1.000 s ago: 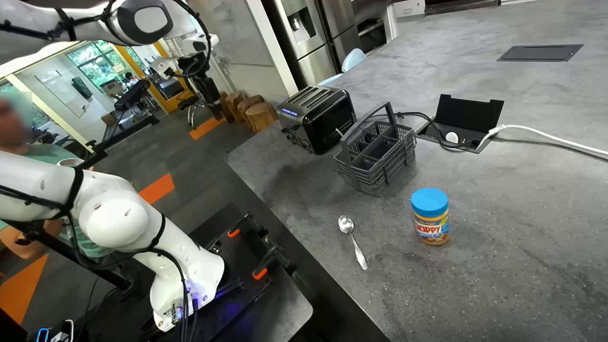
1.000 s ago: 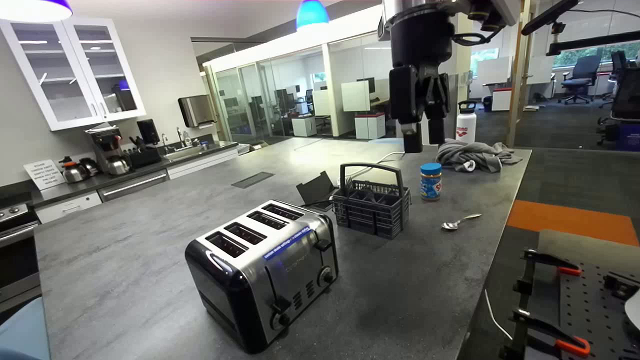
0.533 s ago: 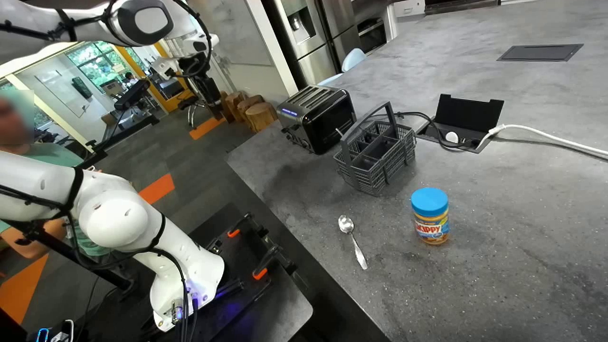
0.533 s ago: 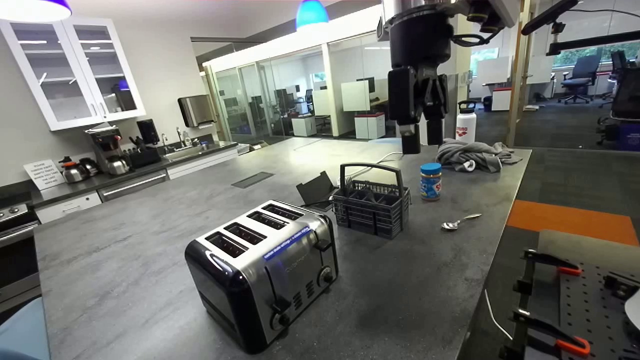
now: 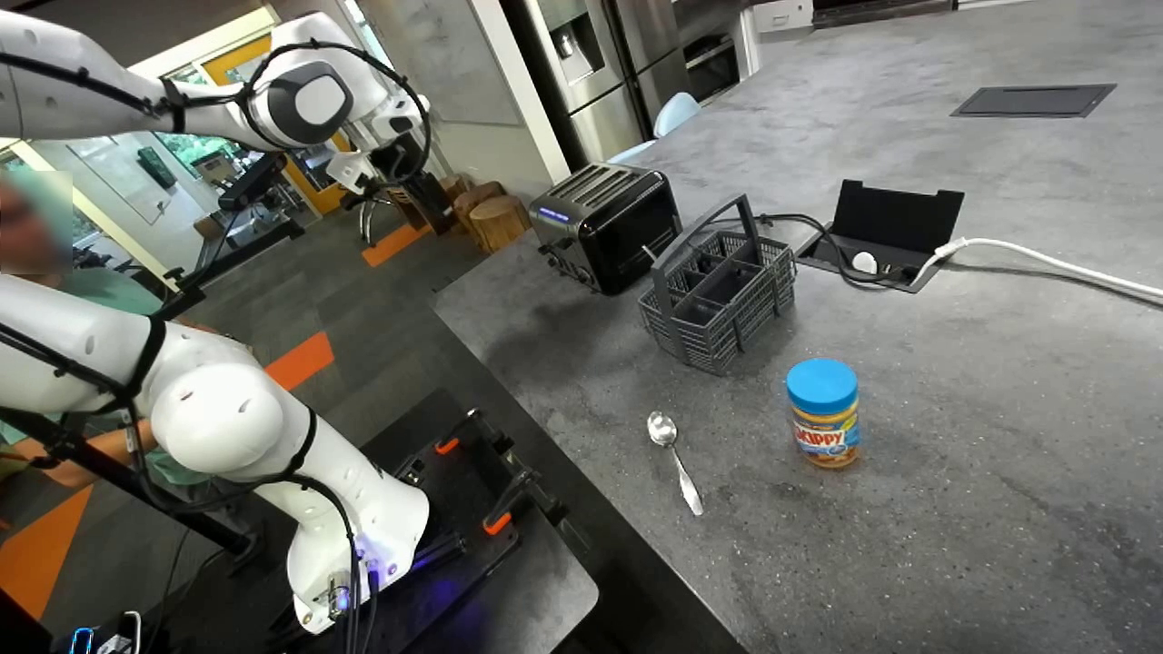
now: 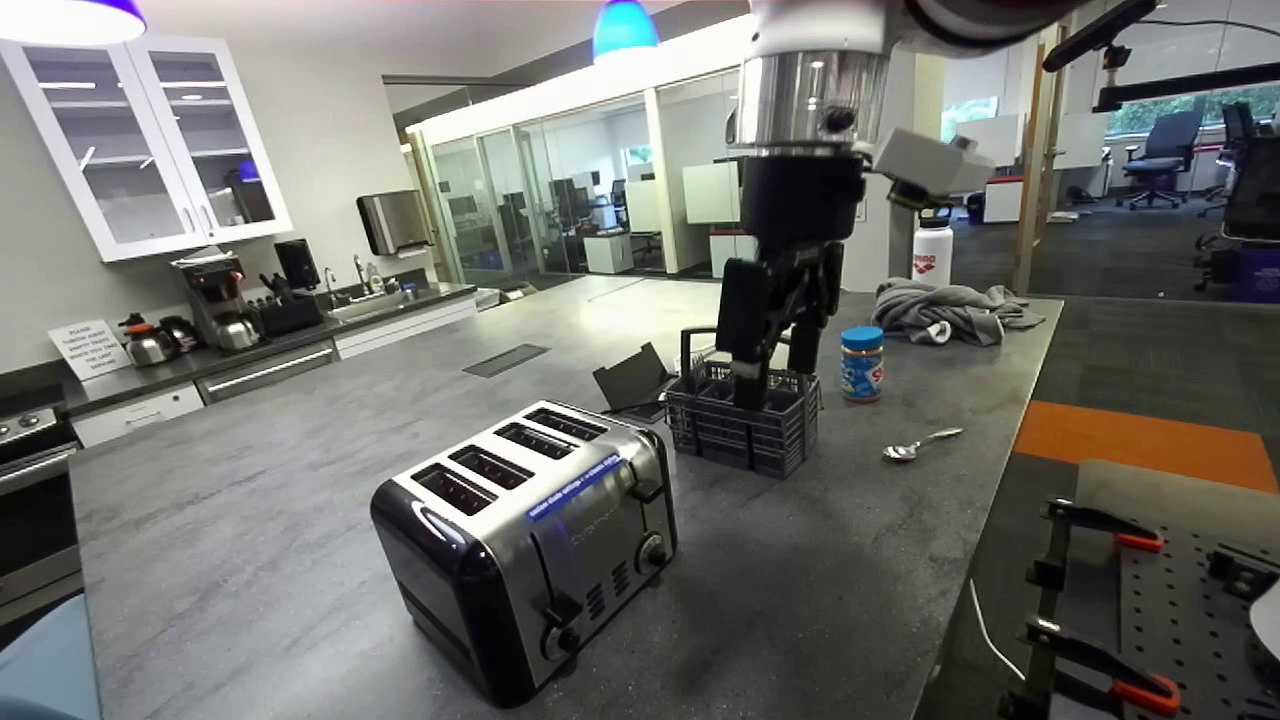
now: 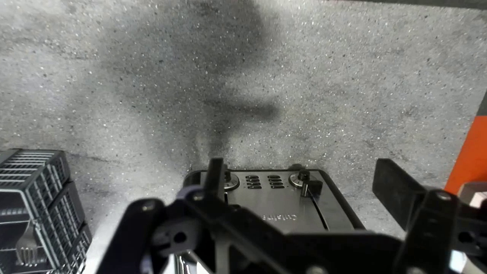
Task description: Push the toaster lever up
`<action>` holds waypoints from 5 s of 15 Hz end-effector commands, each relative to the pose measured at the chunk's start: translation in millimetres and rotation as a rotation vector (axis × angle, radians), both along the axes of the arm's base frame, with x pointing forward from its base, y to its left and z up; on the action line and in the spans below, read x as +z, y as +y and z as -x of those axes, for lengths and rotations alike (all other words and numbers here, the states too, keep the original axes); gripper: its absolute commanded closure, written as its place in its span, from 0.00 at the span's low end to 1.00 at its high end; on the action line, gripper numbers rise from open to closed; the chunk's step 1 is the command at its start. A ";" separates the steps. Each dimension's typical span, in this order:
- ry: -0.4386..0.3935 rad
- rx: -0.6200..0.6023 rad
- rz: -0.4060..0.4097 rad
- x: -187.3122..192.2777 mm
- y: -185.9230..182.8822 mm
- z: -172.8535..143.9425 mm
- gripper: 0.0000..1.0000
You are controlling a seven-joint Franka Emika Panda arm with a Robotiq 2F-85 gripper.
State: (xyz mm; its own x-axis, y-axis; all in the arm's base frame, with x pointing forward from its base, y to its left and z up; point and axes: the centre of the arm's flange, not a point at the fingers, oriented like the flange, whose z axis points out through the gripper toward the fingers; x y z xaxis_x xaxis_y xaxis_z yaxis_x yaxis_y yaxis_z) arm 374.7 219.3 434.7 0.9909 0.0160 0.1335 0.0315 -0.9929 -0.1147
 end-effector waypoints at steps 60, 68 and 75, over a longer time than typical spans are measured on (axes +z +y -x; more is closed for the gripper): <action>-0.409 -0.012 0.178 -278.1 86.9 -82.2 1.00; -0.437 0.049 0.181 -288.4 87.0 -93.8 1.00; -0.450 0.056 0.185 -298.6 87.3 -102.3 1.00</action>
